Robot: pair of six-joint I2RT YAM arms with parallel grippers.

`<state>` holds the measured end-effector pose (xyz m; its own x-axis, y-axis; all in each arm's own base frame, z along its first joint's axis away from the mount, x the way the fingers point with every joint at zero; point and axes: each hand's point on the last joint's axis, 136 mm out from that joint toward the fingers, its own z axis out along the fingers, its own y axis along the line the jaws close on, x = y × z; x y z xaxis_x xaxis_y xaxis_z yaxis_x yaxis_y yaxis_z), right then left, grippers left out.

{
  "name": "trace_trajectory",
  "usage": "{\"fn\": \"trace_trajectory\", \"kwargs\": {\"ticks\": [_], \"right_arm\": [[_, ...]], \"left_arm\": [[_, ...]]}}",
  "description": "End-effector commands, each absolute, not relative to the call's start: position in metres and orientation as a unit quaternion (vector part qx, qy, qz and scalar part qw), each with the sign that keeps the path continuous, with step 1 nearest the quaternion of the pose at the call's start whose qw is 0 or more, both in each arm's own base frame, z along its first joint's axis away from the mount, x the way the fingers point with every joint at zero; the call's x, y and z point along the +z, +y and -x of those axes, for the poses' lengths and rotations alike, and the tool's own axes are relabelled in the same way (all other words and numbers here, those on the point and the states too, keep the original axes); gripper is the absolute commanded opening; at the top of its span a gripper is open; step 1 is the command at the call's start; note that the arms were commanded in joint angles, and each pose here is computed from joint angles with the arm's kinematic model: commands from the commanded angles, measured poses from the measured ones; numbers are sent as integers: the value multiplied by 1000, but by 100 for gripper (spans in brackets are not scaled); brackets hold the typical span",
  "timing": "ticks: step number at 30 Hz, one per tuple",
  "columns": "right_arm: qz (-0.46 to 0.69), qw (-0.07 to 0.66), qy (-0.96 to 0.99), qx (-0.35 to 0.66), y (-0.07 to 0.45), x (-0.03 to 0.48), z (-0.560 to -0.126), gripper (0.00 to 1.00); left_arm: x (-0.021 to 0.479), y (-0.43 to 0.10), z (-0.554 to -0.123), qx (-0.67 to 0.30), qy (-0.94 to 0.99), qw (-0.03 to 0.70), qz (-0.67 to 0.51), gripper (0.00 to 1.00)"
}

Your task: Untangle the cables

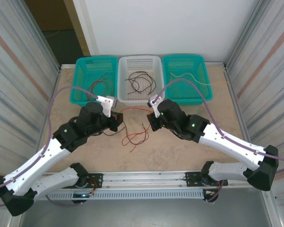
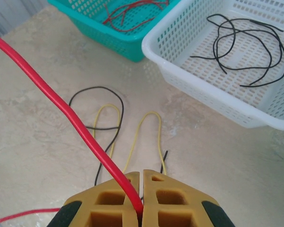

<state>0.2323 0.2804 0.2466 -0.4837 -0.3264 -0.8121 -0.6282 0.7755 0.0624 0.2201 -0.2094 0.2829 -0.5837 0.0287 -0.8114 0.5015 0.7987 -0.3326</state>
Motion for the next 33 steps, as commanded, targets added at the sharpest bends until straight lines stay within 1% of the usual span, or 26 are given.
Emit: {"fn": "trace_trajectory", "kwargs": {"ticks": [1,4,7,8,9,10,11,13,15,21,24,28,33], "right_arm": [[283,407,865,75,249,226,-242,0],[276,404,870,59,245,222,-247,0],[272,402,871,73,250,223,-247,0],[270,404,871,76,251,225,-247,0],[267,406,870,79,252,227,-248,0],[264,408,870,81,252,228,-249,0],[261,409,870,87,254,230,-249,0],[254,410,870,101,255,236,-250,0],[246,412,869,119,257,243,-250,0],[220,409,867,184,266,261,-248,0],[214,408,863,206,270,269,-246,0],[210,411,854,241,275,285,-240,0],[203,416,846,265,278,299,-239,0]], "left_arm": [[304,-184,-220,-211,842,461,-187,0],[306,-172,-217,-176,850,454,-199,0],[310,-167,-213,-173,847,461,-200,0],[310,-164,-213,-170,847,464,-196,5],[309,-162,-214,-167,848,466,-188,14],[307,-158,-215,-163,851,467,-178,29],[304,-154,-216,-160,853,468,-167,39],[298,-152,-217,-166,857,463,-153,50],[292,-157,-216,-189,857,456,-147,56],[300,-220,-187,-379,787,438,-215,64],[295,-232,-186,-386,778,437,-233,65],[282,-244,-189,-385,786,415,-249,58],[276,-264,-187,-409,780,393,-263,44]]}}
